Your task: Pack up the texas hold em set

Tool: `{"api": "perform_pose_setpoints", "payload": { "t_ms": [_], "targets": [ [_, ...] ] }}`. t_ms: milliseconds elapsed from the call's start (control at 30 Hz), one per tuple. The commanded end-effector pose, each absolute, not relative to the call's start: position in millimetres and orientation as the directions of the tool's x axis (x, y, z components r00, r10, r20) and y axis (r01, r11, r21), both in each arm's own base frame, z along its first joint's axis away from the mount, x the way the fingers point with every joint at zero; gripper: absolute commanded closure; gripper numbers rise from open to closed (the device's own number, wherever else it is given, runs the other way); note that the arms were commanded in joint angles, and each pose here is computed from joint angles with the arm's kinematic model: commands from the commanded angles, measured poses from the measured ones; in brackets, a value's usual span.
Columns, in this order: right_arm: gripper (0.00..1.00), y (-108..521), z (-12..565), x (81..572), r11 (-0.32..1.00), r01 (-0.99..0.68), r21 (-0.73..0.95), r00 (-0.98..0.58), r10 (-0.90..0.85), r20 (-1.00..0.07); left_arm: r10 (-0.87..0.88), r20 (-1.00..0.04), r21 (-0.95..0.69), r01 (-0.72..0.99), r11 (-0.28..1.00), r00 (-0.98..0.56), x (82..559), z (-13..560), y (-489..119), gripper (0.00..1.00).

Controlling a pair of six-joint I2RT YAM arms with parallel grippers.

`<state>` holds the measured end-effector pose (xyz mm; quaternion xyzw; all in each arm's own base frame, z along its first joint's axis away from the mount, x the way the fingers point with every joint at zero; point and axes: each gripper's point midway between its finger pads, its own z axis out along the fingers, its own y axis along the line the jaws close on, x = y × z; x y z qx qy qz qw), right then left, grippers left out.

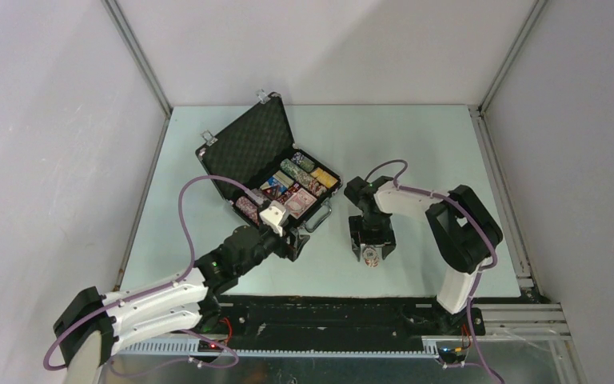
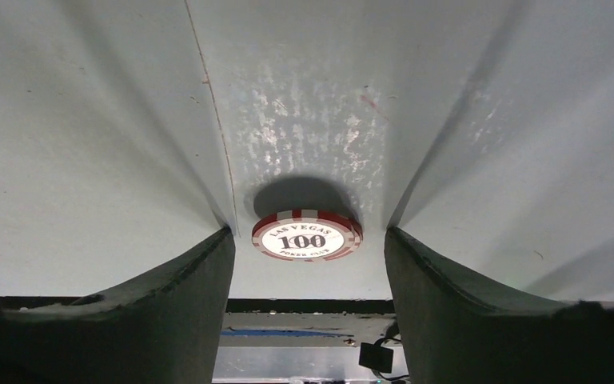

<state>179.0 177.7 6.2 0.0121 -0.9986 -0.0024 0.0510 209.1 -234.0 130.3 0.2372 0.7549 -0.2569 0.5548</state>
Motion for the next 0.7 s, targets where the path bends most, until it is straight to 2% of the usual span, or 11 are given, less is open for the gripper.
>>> {"api": "perform_pose_setpoints", "payload": {
  "t_ms": [0,267,667],
  "targets": [
    [0.31,167,-3,177,0.997,-0.056,-0.059,-0.992,-0.049,0.119,0.034,-0.976,-0.117,0.654,0.748,-0.213,214,157,-238,0.17],
    [0.34,169,-9,165,0.996,-0.083,-0.029,-0.983,-0.077,0.169,0.034,-0.976,-0.116,0.652,0.749,-0.213,215,156,-238,0.17],
    [0.39,172,-21,168,0.996,-0.093,0.017,-0.977,-0.094,0.19,0.036,-0.976,-0.117,0.655,0.747,-0.215,215,156,-239,0.17]
  ]
}}
